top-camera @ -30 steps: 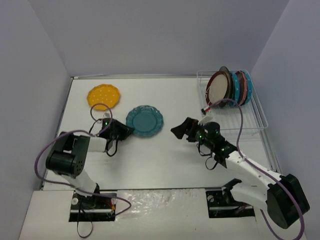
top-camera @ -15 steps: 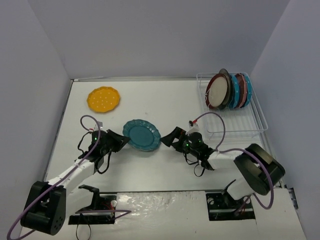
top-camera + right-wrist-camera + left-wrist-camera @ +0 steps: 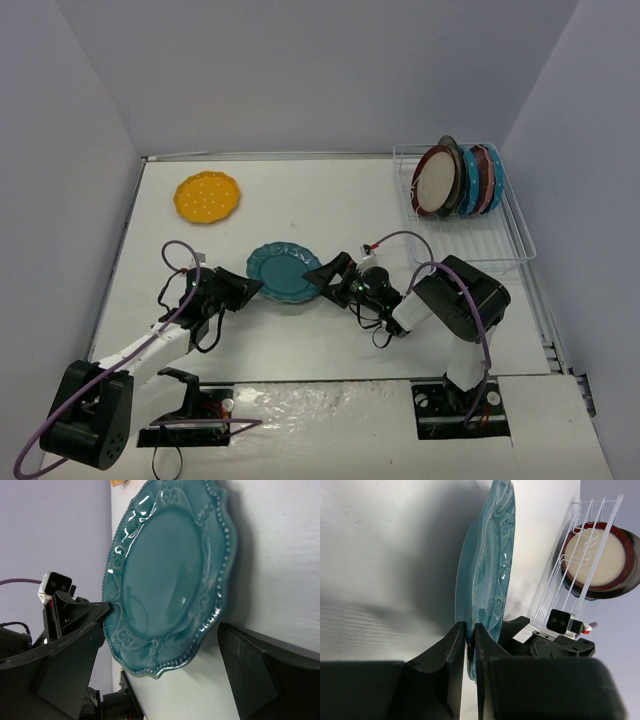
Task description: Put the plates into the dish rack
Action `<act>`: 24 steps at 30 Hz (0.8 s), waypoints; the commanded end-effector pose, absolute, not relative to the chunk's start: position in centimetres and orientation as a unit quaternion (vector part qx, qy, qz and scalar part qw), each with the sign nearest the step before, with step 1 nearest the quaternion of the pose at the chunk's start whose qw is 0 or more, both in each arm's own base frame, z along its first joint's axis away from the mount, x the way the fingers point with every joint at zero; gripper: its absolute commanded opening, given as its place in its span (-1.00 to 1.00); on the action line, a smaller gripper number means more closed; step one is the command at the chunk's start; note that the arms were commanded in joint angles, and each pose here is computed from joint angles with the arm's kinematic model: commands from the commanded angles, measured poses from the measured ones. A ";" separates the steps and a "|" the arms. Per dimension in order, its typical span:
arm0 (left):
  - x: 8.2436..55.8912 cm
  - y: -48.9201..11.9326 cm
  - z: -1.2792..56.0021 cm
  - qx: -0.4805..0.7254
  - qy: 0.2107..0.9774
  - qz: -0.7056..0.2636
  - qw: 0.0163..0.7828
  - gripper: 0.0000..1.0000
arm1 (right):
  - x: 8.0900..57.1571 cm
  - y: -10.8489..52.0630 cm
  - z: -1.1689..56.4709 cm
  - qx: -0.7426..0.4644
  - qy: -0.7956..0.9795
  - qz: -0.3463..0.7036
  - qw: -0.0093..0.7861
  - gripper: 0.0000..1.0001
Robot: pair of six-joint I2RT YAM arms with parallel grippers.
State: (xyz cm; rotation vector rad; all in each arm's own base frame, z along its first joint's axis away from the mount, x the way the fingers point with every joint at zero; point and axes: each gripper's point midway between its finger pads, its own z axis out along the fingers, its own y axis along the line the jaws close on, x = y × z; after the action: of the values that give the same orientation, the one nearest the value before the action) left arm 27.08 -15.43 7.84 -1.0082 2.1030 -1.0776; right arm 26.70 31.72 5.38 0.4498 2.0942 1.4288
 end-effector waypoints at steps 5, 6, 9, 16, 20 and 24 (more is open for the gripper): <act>29.2 -17.3 16.6 -0.347 0.703 -0.520 0.339 -1.00 | 27.0 34.0 8.0 0.147 0.737 0.593 0.290 1.00; 29.1 -17.3 16.8 -0.349 0.699 -0.525 0.339 -1.00 | 27.1 34.1 8.1 0.146 0.736 0.594 0.290 0.99; 29.1 -17.6 17.2 -0.347 0.693 -0.534 0.338 -1.00 | 27.2 34.3 7.8 0.149 0.737 0.594 0.287 0.99; 28.5 -18.8 17.3 -0.339 0.693 -0.545 0.327 -1.00 | 27.7 34.9 7.4 0.151 0.736 0.597 0.282 0.95; 27.9 -19.0 16.5 -0.339 0.700 -0.541 0.320 -1.00 | 27.9 35.0 7.7 0.146 0.733 0.600 0.287 0.80; 27.4 -19.1 15.9 -0.337 0.706 -0.539 0.313 -1.00 | 28.2 35.1 8.2 0.143 0.728 0.600 0.298 0.38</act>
State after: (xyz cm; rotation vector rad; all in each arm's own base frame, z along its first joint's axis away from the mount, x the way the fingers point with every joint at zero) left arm 25.74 -17.17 8.17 -1.0514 2.0803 -1.1754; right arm 27.64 34.32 5.34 0.4852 2.0929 1.5271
